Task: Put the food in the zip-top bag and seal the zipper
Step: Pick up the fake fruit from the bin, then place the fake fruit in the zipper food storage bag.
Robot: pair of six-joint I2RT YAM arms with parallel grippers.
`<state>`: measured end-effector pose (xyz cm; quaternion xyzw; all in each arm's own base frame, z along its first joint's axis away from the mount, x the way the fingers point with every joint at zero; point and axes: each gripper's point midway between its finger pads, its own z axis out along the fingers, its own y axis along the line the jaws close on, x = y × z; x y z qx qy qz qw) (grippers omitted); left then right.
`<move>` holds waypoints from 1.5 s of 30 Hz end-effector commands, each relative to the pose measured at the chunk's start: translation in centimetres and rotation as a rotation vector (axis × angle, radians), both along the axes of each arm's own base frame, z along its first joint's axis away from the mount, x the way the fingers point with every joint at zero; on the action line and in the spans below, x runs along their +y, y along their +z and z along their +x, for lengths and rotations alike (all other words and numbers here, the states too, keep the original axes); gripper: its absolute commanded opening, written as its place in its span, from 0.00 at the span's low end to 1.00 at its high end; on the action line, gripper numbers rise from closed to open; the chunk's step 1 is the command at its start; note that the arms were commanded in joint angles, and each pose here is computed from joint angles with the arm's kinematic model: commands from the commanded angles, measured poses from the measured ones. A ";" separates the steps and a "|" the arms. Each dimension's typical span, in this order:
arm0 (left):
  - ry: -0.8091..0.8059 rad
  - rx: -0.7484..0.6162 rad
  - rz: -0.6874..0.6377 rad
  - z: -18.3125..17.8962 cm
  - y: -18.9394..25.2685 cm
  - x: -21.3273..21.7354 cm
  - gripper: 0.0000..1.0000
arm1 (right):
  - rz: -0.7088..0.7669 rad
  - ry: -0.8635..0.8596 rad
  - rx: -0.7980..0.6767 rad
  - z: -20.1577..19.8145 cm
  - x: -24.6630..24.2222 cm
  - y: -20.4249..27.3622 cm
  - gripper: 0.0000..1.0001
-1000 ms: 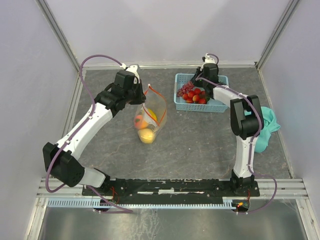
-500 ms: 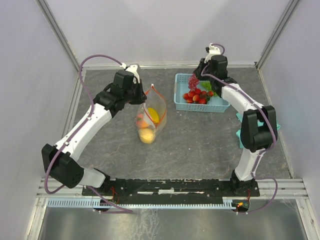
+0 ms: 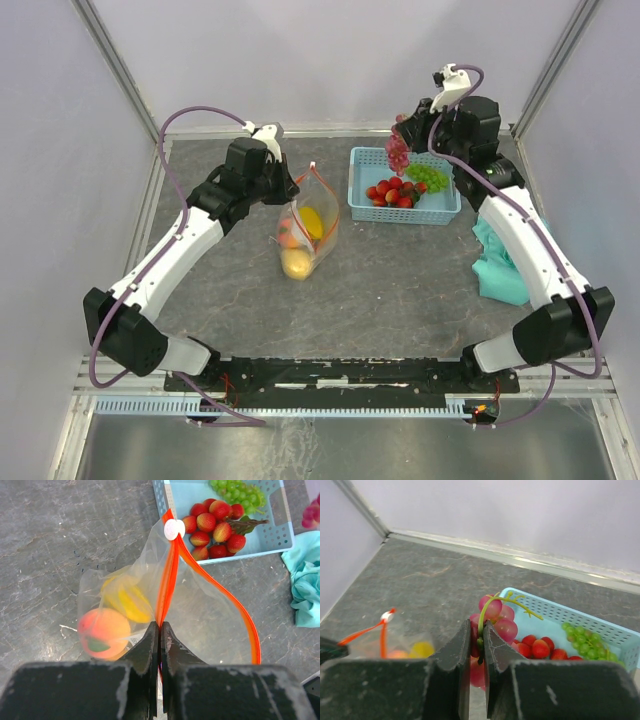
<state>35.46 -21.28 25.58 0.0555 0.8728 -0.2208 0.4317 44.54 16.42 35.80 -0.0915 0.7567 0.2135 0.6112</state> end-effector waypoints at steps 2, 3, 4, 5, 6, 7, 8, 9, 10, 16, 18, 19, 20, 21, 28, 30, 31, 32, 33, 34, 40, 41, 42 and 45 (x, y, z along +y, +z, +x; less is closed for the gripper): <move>-0.058 -0.116 -0.052 1.2 3.3 -1.5 0.03 | 0.017 0.160 -0.092 -5.1 3.6 5.8 0.02; -0.058 -0.114 -0.051 1.3 3.1 -1.5 0.03 | 0.020 0.174 -0.098 -5.6 4.0 6.3 0.02; -0.060 -0.112 -0.051 1.3 3.0 -1.6 0.03 | 0.024 0.205 -0.106 -6.6 5.1 6.8 0.02; -0.062 -0.112 -0.052 1.3 3.0 -1.6 0.03 | 0.030 0.225 -0.114 -7.2 5.8 7.2 0.02; -0.064 -0.112 -0.055 1.3 3.0 -1.7 0.03 | 0.037 0.244 -0.122 -7.9 6.5 7.6 0.02; -0.063 -0.112 -0.055 1.4 2.9 -1.7 0.03 | 0.047 0.258 -0.128 -8.4 7.2 8.0 0.02; -0.064 -0.114 -0.057 1.4 3.0 -1.8 0.03 | 0.064 0.270 -0.132 -8.8 7.7 8.3 0.02; -0.063 -0.116 -0.059 1.4 3.0 -1.8 0.03 | 0.082 0.288 -0.134 -9.2 8.4 8.5 0.02; -0.064 -0.116 -0.060 1.5 3.0 -1.8 0.03 | 0.097 0.305 -0.136 -9.5 9.2 8.7 0.02; -0.070 -0.118 -0.074 1.5 3.0 -2.1 0.03 | 0.161 0.365 -0.119 -10.5 12.6 8.3 0.02; -0.071 -0.116 -0.075 1.5 2.9 -2.1 0.03 | 0.170 0.388 -0.102 -10.7 13.6 7.8 0.02; -0.073 -0.115 -0.075 1.5 2.8 -2.2 0.03 | 0.173 0.402 -0.089 -10.9 14.2 7.5 0.02; -0.073 -0.114 -0.076 1.5 2.8 -2.2 0.03 | 0.172 0.414 -0.075 -11.0 14.8 6.9 0.02; -0.074 -0.114 -0.075 1.5 2.8 -2.2 0.03 | 0.173 0.424 -0.069 -11.2 15.3 6.6 0.02; -0.071 -0.115 -0.073 1.6 2.7 -2.1 0.03 | 0.172 0.457 -0.014 -12.0 17.5 4.2 0.02; -0.072 -0.115 -0.074 1.6 2.7 -2.1 0.03 | 0.161 0.465 0.009 -12.1 18.0 3.1 0.02; -0.075 -0.116 -0.075 1.6 2.7 -2.2 0.03 | 0.154 0.467 0.023 -12.1 18.2 2.5 0.02; -0.074 -0.117 -0.076 1.6 2.8 -2.2 0.03 | 0.143 0.468 0.044 -12.0 18.4 1.5 0.02; -0.074 -0.119 -0.077 1.6 2.8 -2.2 0.03 | 0.133 0.468 0.055 -12.0 18.6 0.8 0.02; -0.074 -0.121 -0.076 1.6 2.9 -2.2 0.03 | 0.124 0.466 0.071 -12.0 18.6 0.0 0.02; -0.072 -0.121 -0.075 1.5 2.9 -2.1 0.03 | 0.075 0.448 0.146 -12.3 18.3 -3.7 0.02; -0.073 -0.121 -0.075 1.6 2.8 -2.2 0.03 | 0.068 0.443 0.158 -12.4 18.2 -4.4 0.02; -0.073 -0.120 -0.075 1.6 2.8 -2.2 0.03 | 0.057 0.433 0.173 -12.3 18.0 -5.2 0.02; -0.074 -0.122 -0.075 1.6 2.9 -2.2 0.03 | 0.029 0.420 0.222 -12.4 17.8 -7.0 0.04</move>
